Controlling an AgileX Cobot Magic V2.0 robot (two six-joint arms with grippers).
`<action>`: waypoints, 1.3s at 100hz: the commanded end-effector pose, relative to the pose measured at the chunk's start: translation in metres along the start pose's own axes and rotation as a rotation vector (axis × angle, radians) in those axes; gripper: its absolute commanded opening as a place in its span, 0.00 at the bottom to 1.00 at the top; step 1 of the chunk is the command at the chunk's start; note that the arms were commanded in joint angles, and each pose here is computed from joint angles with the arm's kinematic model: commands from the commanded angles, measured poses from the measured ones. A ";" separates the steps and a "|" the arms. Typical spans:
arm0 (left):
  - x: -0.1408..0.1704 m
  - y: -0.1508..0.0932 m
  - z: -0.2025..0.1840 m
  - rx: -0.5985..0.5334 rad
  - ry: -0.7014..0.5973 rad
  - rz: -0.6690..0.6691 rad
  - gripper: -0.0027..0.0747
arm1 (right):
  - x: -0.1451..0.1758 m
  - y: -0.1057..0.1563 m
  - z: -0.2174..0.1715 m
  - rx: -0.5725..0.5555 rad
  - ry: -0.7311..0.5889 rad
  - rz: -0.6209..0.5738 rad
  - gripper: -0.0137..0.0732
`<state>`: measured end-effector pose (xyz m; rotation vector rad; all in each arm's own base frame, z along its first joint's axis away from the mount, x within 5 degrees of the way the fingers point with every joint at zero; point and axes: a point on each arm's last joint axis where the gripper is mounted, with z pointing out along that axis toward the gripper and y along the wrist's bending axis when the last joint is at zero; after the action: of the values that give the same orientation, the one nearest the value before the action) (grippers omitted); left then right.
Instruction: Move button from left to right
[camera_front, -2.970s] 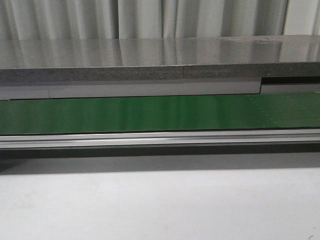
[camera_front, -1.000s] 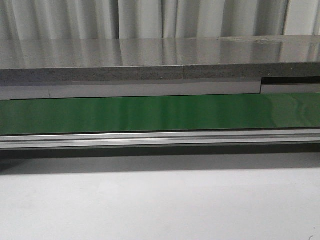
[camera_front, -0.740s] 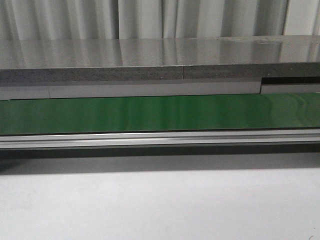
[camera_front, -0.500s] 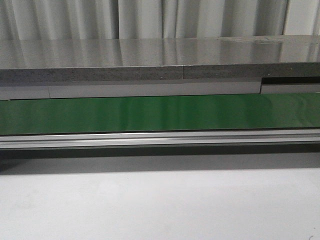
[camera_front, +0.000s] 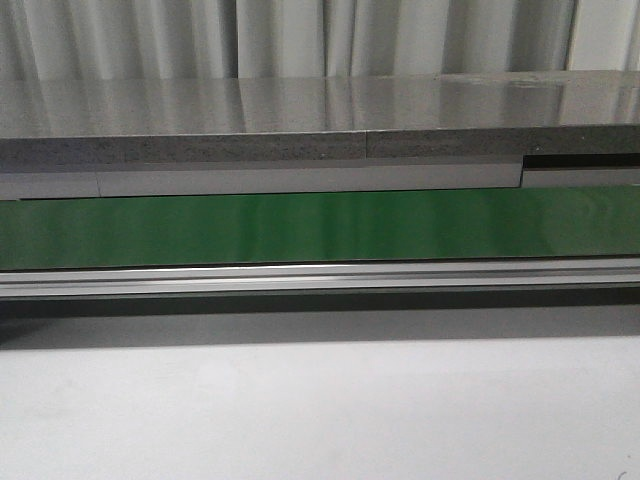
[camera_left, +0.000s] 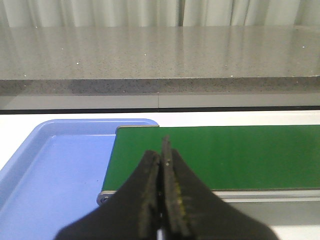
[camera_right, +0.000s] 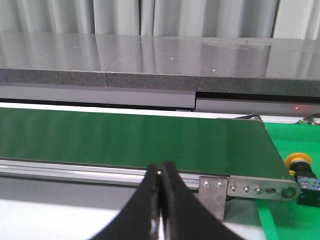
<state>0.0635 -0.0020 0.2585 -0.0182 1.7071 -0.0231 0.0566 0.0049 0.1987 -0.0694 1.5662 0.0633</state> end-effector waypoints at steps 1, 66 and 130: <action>-0.015 0.000 -0.001 -0.004 -0.090 -0.015 0.01 | -0.016 0.000 -0.003 0.001 -0.143 0.001 0.08; -0.015 0.000 -0.001 -0.004 -0.090 -0.015 0.01 | -0.016 0.000 -0.003 0.000 -0.142 0.001 0.08; -0.020 0.002 -0.002 -0.022 -0.164 -0.004 0.01 | -0.016 0.000 -0.003 0.000 -0.142 0.001 0.08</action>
<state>0.0642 -0.0007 0.2639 -0.0279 1.6432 -0.0120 0.0566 0.0048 0.2005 -0.0650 1.5464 0.0666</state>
